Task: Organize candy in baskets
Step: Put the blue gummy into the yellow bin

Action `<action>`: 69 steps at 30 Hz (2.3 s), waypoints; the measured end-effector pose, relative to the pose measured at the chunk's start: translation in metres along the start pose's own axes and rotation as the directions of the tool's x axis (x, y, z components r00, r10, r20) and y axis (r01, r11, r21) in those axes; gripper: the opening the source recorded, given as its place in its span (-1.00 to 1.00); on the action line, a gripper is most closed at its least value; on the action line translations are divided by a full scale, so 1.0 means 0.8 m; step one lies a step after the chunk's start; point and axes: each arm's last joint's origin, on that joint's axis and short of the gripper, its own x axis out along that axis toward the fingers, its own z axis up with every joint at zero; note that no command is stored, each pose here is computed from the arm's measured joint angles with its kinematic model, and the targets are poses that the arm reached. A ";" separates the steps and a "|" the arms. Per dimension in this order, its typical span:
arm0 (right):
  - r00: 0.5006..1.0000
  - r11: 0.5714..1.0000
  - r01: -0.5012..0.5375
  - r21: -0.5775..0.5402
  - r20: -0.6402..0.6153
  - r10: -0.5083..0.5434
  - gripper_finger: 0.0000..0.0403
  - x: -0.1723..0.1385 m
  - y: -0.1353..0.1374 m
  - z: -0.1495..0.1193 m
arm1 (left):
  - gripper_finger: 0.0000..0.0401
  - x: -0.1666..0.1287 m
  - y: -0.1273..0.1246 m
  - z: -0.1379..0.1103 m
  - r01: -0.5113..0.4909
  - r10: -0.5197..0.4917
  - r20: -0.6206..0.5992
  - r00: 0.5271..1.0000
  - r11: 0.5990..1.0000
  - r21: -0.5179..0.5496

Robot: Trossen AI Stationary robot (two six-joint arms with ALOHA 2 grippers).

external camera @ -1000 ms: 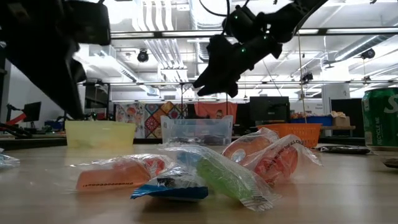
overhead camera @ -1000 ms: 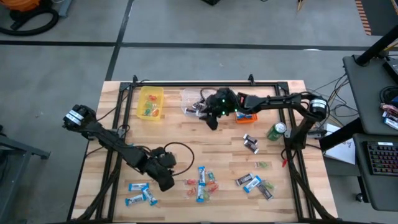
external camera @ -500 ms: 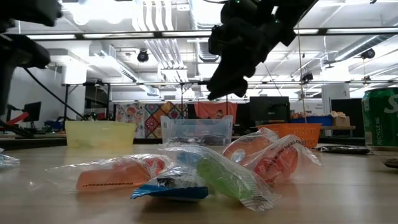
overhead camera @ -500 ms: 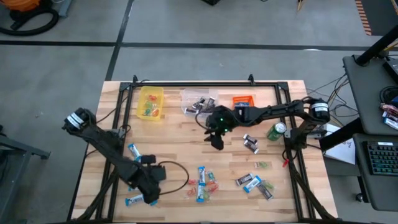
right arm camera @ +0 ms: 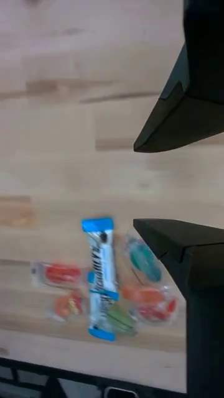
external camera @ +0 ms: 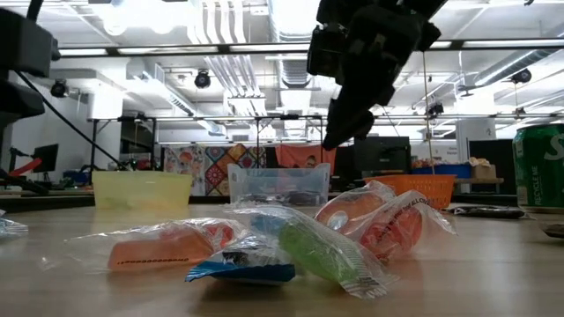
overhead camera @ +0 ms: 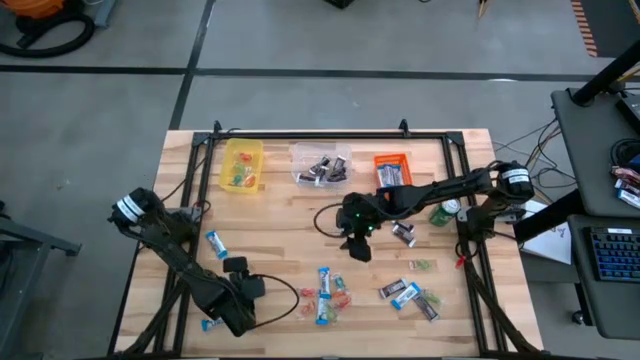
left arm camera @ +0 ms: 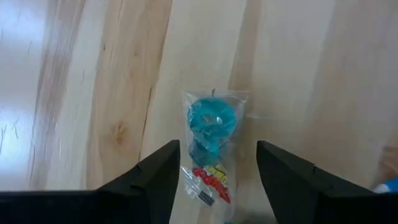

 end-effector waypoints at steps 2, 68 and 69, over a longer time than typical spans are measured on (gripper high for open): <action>1.000 1.000 -0.008 -0.010 -0.009 0.007 -0.15 0.002 0.006 -0.002 | -0.02 0.006 -0.002 -0.001 -0.014 0.014 -0.008 1.000 1.000 0.005; 0.993 0.985 -0.096 -0.141 -0.085 0.085 -0.15 -0.004 0.111 -0.036 | -0.95 0.006 0.463 0.105 -0.403 0.306 -0.265 0.914 0.752 -0.521; 0.993 0.985 -0.096 -0.141 -0.085 0.084 -0.15 -0.004 0.111 -0.036 | -0.95 0.008 0.469 0.103 -0.408 0.305 -0.274 0.912 0.741 -0.533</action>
